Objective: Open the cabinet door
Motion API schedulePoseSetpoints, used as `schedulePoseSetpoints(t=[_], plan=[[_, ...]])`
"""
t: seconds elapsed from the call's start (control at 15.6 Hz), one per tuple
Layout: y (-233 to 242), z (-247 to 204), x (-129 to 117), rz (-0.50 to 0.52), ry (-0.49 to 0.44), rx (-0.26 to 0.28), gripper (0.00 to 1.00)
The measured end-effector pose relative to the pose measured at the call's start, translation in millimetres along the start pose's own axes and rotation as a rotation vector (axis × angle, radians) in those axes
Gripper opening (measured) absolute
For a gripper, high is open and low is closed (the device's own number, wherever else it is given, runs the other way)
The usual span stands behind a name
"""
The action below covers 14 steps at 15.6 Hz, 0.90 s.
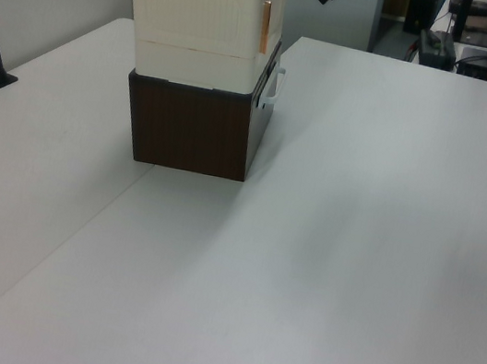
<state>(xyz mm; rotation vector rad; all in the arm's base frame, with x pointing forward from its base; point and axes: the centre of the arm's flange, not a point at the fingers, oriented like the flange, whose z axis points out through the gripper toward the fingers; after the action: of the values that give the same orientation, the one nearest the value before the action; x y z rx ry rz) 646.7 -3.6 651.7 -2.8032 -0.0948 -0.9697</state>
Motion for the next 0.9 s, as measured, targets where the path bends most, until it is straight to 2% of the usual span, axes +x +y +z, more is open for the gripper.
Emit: schedulePoseSetpoints(t=[0.32, 0.64, 0.83, 0.9], plan=[[-18.4, 21.1, 4.4, -0.004, 0.061, 0.028, 0.64], [-33.0, 33.9, 9.2, -0.017, 0.133, 0.033, 0.64], [-38.6, 43.8, 10.7, -0.021, 0.173, 0.031, 0.59], [-39.8, 47.2, 10.8, -0.022, 0.182, 0.031, 0.51]])
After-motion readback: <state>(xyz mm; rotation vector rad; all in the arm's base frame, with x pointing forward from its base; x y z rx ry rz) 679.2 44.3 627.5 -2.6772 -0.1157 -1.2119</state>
